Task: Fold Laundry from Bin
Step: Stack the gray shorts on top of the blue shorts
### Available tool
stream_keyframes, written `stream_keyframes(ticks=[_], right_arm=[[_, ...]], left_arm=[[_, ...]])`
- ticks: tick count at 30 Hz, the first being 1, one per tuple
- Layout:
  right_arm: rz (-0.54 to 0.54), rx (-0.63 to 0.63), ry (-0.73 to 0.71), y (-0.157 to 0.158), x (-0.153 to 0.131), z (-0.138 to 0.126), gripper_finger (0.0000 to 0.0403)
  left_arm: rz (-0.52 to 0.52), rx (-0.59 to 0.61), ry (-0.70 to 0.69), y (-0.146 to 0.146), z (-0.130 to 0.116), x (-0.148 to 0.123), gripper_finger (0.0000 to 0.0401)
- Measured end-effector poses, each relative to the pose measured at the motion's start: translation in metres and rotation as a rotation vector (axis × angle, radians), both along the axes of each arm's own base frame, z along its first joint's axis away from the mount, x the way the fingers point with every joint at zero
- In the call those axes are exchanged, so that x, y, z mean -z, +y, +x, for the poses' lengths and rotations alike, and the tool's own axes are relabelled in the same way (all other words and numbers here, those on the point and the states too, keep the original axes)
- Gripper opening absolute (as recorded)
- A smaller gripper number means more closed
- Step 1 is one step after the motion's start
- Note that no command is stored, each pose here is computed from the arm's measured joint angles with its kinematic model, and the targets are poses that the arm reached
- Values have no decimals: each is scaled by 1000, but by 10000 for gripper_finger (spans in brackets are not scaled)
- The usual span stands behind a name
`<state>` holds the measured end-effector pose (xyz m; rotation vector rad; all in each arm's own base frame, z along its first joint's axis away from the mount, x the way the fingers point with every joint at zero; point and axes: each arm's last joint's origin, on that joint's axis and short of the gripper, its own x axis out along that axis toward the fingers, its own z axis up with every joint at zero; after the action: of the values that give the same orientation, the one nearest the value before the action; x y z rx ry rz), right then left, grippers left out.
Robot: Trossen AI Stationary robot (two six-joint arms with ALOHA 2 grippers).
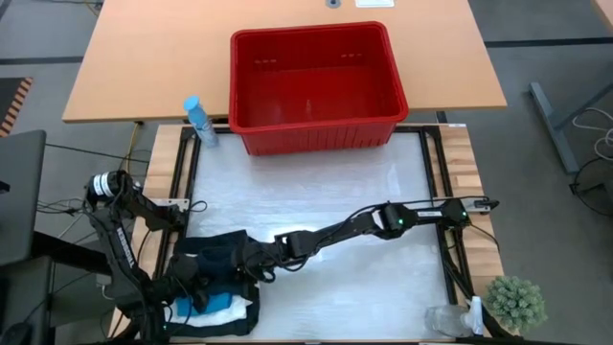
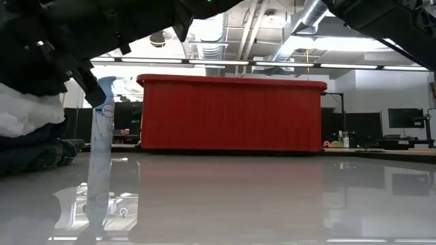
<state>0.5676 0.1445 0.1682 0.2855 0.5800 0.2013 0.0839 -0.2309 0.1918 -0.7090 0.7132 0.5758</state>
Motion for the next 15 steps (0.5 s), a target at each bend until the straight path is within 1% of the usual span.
stream_keyframes(ticks=[4,6,12,15], right_arm=[[15,-14,-6,-1,-6,0,109],[29,-27,-19,-2,-10,1,109],[71,-51,-33,-6,-15,2,109],[73,-64,-51,-9,-23,2,109]], left_arm=[[-12,-46,20,4,0,-17,0],[-22,-49,41,5,-1,-27,0],[-70,-10,70,3,-1,-62,0],[-63,50,56,-1,-1,-78,0]])
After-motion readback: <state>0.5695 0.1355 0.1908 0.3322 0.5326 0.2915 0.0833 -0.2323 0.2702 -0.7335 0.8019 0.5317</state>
